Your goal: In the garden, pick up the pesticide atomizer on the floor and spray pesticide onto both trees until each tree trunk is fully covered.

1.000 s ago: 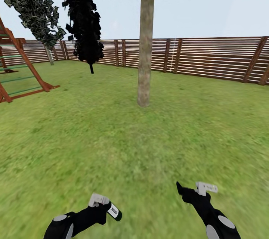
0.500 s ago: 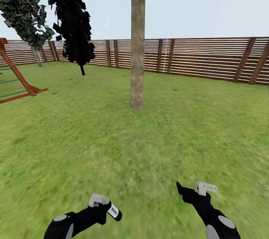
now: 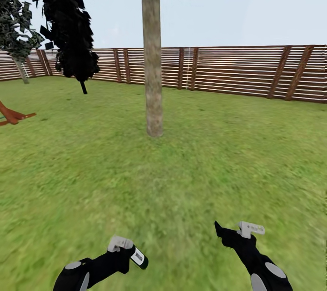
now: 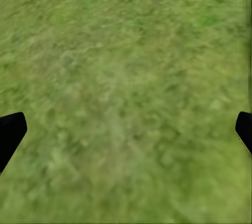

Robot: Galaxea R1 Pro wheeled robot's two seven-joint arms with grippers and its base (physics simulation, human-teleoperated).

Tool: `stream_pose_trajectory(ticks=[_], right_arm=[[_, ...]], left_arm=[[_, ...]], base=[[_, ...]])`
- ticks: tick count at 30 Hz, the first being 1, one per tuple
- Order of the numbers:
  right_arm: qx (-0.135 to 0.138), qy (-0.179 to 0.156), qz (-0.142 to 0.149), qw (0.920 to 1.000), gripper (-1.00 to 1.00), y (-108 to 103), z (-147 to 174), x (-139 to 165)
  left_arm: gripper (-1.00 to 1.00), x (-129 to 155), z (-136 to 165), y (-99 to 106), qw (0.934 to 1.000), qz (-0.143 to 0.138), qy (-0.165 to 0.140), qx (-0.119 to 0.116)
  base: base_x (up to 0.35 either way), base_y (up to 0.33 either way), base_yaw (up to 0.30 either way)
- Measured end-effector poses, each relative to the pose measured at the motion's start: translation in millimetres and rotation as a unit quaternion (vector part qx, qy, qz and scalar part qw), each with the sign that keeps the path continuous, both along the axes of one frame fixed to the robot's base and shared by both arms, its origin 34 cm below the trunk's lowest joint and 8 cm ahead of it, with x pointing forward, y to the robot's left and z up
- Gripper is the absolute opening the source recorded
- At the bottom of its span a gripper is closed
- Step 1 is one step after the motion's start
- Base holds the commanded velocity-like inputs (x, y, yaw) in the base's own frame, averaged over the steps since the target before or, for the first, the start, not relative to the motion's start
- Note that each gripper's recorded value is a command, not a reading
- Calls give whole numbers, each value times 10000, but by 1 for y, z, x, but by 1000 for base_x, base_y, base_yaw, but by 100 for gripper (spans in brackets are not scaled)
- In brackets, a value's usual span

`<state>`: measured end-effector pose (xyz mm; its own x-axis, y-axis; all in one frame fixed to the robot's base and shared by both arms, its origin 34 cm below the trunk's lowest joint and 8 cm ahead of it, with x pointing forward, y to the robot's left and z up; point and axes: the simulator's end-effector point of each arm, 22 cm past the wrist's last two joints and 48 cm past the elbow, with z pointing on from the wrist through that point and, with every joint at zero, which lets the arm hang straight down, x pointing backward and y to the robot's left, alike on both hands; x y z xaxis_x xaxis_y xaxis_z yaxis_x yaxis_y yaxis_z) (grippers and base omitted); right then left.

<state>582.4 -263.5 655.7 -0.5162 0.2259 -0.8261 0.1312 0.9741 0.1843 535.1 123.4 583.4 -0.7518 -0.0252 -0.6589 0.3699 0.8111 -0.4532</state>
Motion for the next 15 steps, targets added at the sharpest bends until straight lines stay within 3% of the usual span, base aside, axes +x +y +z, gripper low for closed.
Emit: stream_pose_trajectory(ticks=[5,15], right_arm=[[2,0,0,10000,100,0,0,0],[1,1,8,10000,100,1,0,0]], left_arm=[[-100,0,0,0,10000,-1,-2,-6],[-100,0,0,0,10000,3,-1,-3]], base=[[342,0,-108],[342,0,-8]])
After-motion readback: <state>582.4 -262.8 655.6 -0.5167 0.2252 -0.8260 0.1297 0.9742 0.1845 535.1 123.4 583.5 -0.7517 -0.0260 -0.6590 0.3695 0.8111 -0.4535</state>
